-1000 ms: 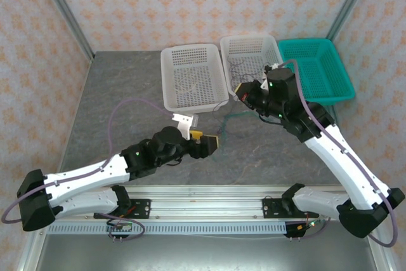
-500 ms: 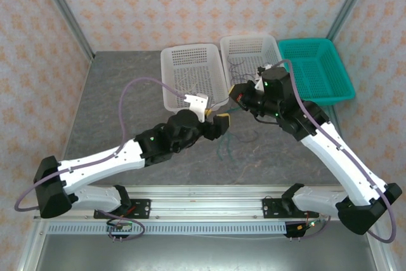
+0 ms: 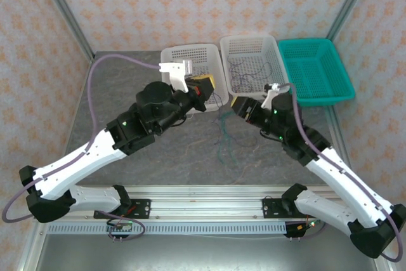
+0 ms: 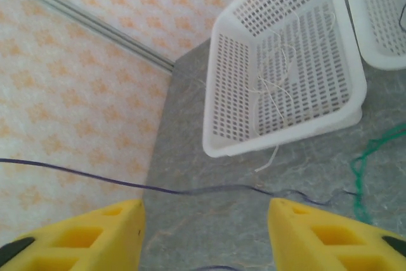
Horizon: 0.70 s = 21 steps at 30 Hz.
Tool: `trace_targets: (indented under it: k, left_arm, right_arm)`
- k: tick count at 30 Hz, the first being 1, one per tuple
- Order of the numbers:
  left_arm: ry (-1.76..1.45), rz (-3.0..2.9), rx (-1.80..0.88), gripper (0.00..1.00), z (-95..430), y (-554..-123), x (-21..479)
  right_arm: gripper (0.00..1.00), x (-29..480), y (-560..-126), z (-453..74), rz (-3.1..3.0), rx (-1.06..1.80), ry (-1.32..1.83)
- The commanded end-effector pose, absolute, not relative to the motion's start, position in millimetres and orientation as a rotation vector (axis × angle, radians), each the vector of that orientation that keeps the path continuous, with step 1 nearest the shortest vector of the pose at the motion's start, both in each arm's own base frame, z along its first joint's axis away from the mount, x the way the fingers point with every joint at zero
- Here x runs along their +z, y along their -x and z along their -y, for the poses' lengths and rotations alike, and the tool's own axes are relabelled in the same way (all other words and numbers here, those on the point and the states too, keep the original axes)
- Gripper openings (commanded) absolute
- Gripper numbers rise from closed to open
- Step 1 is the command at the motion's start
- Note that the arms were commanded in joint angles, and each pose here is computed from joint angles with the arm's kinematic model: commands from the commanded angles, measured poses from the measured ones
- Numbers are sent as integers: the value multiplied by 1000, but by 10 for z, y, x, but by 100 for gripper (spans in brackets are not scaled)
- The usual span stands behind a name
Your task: Untangle the cables
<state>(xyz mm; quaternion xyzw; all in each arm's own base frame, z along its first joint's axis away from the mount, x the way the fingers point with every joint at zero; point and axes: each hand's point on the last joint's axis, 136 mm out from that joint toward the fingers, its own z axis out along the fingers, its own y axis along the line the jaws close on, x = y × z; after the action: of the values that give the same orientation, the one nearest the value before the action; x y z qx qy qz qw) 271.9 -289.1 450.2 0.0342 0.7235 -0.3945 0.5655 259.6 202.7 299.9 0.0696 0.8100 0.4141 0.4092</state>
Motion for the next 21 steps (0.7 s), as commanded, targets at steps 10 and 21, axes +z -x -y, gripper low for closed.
trace_targets:
  k: [10, 21]
  left_arm:
    - [-145, -1708, -1028, 0, 2895, -2511, 4741]
    - [-129, -1736, -961, 0, 2779, -2519, 4675]
  right_arm:
    - [84, 1749, -2894, -2639, -1971, 1001, 308]
    - [92, 1213, -2524, -3340, -2092, 1242, 401]
